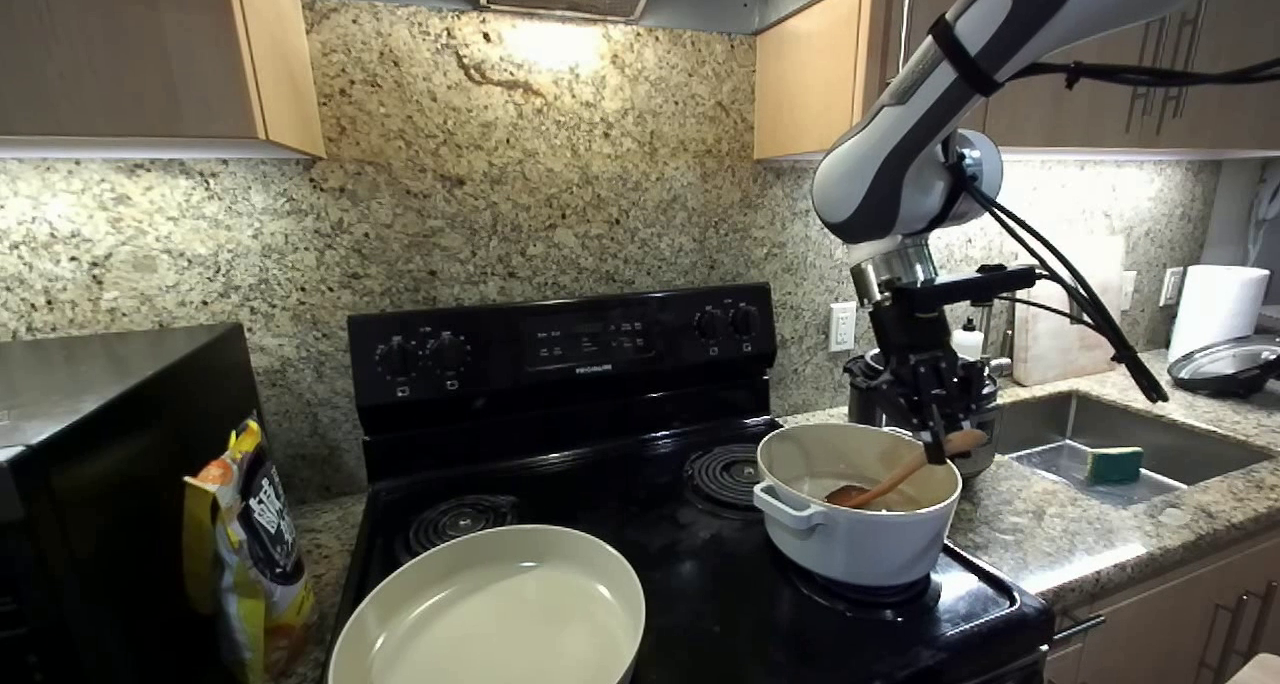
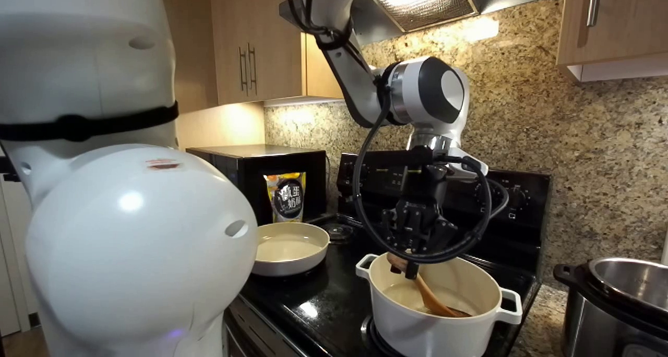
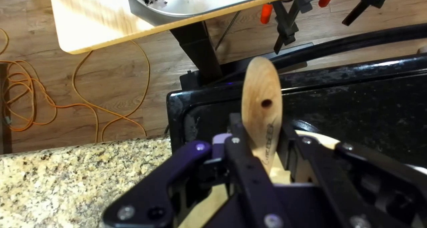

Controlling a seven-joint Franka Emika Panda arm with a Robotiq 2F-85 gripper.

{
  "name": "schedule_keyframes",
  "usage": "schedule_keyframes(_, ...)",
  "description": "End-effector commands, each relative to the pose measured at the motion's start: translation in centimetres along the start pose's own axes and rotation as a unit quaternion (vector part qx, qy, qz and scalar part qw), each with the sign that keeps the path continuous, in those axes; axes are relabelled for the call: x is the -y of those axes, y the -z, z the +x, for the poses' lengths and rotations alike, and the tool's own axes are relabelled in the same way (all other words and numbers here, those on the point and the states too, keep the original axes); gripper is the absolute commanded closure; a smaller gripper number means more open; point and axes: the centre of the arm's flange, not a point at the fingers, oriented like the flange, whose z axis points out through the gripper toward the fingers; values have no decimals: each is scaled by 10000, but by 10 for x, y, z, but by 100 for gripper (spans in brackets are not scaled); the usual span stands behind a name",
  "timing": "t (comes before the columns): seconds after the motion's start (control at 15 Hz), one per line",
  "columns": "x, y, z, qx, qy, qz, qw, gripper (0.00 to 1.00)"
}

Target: Pick up the cooking stick and stir in the pot

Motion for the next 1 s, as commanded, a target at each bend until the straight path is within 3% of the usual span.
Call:
schedule_keyframes(0.0,20,-7,-23,388,431,-104,9983,92)
schedule_keyframes(0.4,55,-6,-31,790,886,-266,9926,92)
schedule_keyframes(0.93,50,-1,18,230,503,-145,9984,92)
